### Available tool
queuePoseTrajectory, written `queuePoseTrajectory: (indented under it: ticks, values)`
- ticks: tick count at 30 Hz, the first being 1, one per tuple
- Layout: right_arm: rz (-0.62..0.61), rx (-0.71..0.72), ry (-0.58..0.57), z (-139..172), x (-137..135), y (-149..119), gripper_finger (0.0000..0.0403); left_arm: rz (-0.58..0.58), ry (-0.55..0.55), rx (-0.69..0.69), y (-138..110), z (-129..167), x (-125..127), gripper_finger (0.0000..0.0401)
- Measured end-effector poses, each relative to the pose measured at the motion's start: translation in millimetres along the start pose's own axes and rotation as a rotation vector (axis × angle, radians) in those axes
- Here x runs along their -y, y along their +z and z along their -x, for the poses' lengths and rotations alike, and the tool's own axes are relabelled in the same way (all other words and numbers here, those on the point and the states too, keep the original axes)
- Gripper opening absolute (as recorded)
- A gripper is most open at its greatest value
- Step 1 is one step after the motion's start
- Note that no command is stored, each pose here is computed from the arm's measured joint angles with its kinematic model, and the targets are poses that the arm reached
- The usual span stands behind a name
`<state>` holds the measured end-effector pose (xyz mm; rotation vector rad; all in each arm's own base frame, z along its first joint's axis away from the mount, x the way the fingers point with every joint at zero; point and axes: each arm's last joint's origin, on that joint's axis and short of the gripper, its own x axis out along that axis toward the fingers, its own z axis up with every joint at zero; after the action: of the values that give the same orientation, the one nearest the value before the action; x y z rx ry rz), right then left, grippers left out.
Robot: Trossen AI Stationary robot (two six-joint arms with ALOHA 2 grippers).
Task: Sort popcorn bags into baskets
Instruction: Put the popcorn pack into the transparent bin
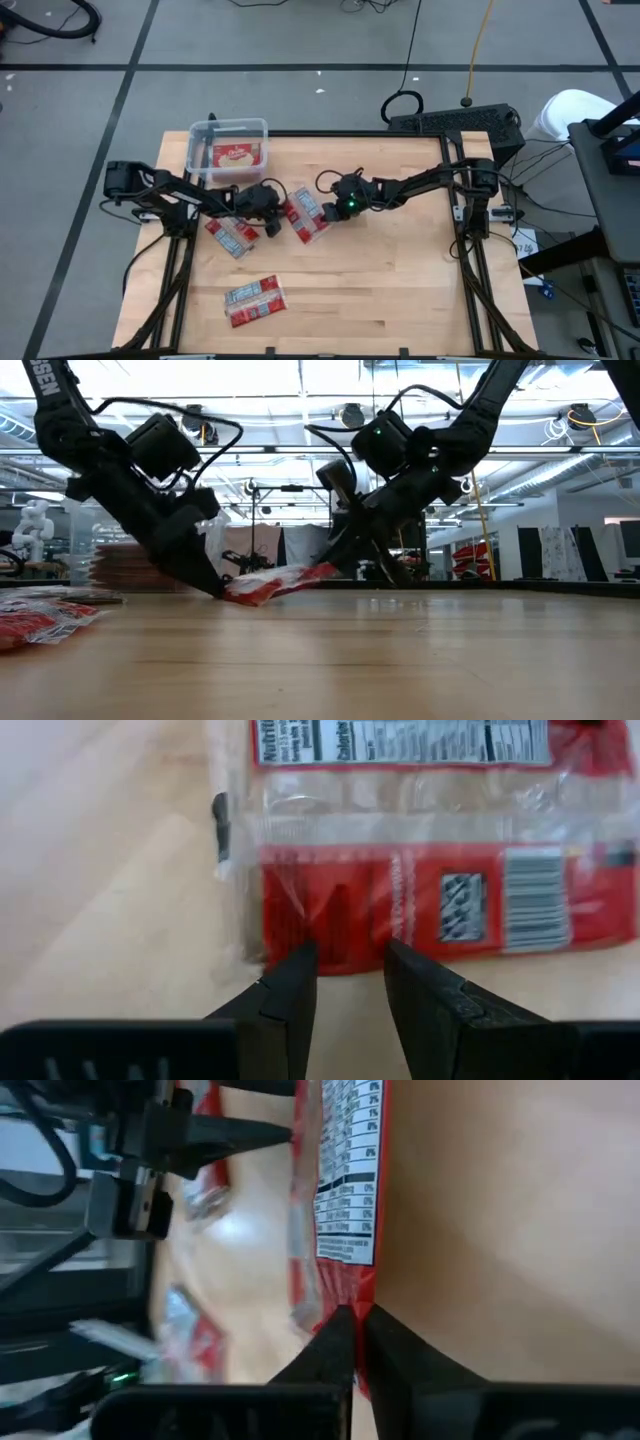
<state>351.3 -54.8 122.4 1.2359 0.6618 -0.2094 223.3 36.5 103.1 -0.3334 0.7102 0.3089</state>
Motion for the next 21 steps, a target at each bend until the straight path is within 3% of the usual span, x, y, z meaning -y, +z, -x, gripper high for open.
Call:
queuePoseTrajectory:
  ticks: [7,14,18,21]
  values:
    - [-0.133,-0.075,0.08,9,-4,9,0.0001,-0.078,-0.071,0.04,34,28,22,0.0122]
    - [-0.262,-0.011,0.176,17,-18,18,0.0001,-0.174,-0.098,0.177,71,63,54,0.013]
    - [-0.311,0.063,0.284,20,-29,24,0.0,-0.263,-0.131,0.241,83,74,76,0.0181]
    - [-0.343,0.095,0.312,21,-31,26,0.0,-0.259,-0.053,0.273,84,73,87,0.0242]
